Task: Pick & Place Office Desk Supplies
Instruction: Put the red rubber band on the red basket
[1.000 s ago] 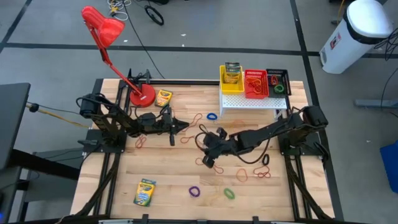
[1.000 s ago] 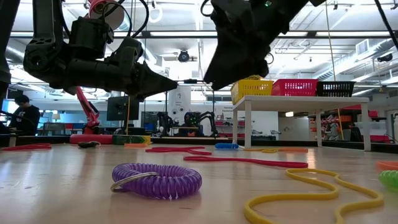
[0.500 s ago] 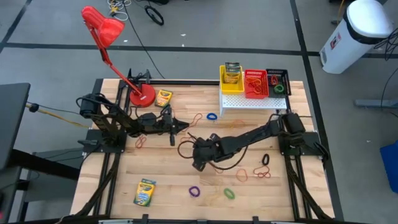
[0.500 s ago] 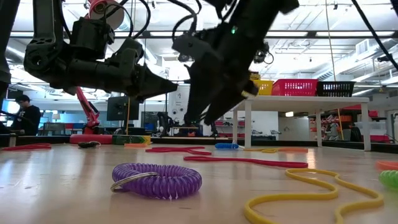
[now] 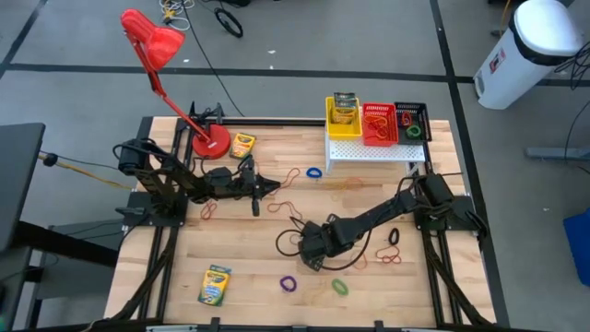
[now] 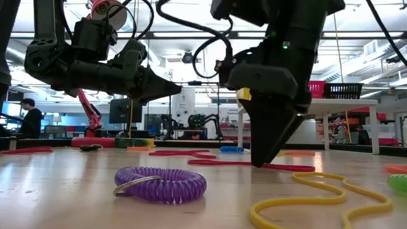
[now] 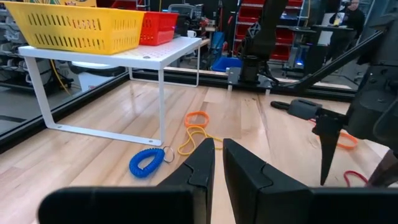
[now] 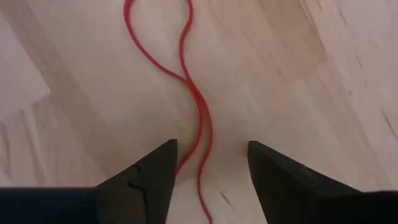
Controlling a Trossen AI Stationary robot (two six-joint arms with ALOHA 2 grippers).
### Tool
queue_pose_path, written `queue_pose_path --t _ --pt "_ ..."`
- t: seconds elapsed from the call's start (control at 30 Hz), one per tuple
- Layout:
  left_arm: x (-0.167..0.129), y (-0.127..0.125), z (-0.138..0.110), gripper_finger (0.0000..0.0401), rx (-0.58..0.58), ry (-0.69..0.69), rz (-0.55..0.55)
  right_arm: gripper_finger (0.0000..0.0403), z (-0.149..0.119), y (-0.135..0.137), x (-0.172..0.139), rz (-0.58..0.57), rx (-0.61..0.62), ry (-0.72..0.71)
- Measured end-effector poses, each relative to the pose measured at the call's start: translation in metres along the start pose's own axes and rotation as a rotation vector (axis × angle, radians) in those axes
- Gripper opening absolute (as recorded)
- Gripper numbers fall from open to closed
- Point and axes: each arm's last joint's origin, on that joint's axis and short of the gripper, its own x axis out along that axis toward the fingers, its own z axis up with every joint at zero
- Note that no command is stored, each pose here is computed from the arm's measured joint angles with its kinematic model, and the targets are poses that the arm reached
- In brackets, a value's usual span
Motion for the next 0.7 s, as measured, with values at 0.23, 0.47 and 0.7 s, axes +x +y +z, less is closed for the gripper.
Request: queue_pose_path --t 0.23,0.47,0.7 --pt "0.0 0.0 0.0 0.0038 0.0 0.0 0.0 0.0174 0.004 -0.002 0.005 0.014 0.014 0.01" --pt "0.0 0.0 0.0 0.0038 0.0 0.0 0.0 0.0117 0.01 -0.01 0.008 0.014 0.012 0.038" --pt "0.0 0.0 0.0 0.0038 0.0 0.0 0.0 0.0066 0.012 -0.011 0.01 0.014 -0.059 0.036"
